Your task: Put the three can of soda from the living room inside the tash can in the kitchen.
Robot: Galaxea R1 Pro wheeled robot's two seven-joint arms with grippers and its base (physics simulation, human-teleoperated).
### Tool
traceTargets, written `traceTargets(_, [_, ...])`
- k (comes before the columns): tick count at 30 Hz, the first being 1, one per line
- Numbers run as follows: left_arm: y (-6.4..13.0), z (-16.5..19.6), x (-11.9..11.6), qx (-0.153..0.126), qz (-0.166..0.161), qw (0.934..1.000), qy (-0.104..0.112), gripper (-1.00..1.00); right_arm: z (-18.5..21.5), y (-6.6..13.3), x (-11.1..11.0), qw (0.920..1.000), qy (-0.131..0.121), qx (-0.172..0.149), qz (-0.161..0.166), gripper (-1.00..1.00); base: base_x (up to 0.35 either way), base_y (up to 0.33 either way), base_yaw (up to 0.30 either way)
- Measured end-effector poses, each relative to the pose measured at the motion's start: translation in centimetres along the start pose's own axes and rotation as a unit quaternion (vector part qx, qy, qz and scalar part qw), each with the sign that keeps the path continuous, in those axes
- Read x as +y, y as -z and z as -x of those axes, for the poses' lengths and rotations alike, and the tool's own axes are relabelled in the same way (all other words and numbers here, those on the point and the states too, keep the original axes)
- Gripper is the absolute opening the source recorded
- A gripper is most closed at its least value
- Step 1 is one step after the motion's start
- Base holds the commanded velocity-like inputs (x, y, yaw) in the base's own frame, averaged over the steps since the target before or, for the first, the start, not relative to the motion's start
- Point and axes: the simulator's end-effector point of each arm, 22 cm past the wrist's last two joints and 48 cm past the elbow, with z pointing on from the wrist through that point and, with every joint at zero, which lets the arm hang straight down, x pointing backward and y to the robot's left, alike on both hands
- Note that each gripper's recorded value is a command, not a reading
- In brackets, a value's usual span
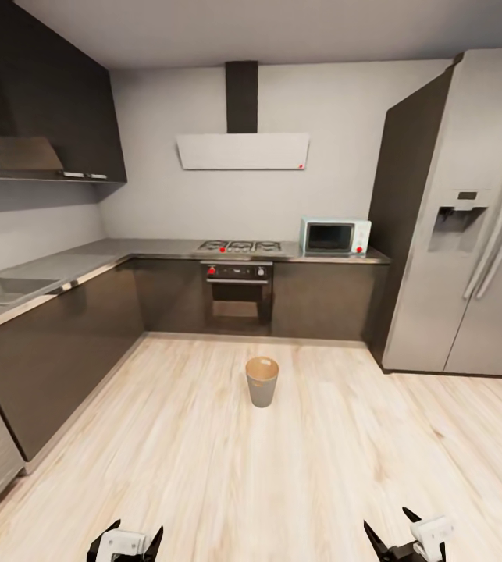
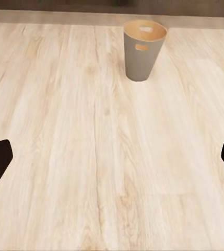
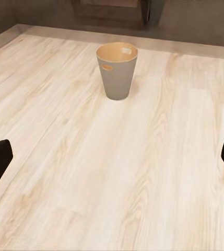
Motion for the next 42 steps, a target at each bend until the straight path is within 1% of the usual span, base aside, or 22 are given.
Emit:
traceTargets(8, [0.0,-0.9,0.0,0.009,-0.001,1.0,0.003,1.0,-0.3,0.0,0.1,1.0,-0.001,0.003,0.001,1.0,0.323,0.0,0.0])
traceTargets(21, [0.0,-1.1,-0.1,0.011,-0.001,0.9999,0.003,1.0,-0.6,0.0,0.1,1.0,-0.003,0.006,0.001,1.0,0.323,0.0,0.0])
traceTargets(29, [0.0,-1.1,0.0,0.011,0.0,0.9999,0.003,1.0,-1.2,0.0,0.3,0.9998,0.012,0.017,0.004,1.0,0.321,0.0,0.0])
traceTargets(38, [0.0,-1.1,0.0,0.011,0.0,0.9999,0.003,1.0,-1.3,0.0,0.5,0.9997,0.015,0.019,0.006,1.0,0.322,0.0,0.0])
traceTargets(42, [0.0,-1.1,0.0,0.011,-0.001,0.9999,0.003,1.0,-1.3,-0.2,1.3,0.9995,0.018,0.019,0.016,1.0,0.323,0.0,0.0])
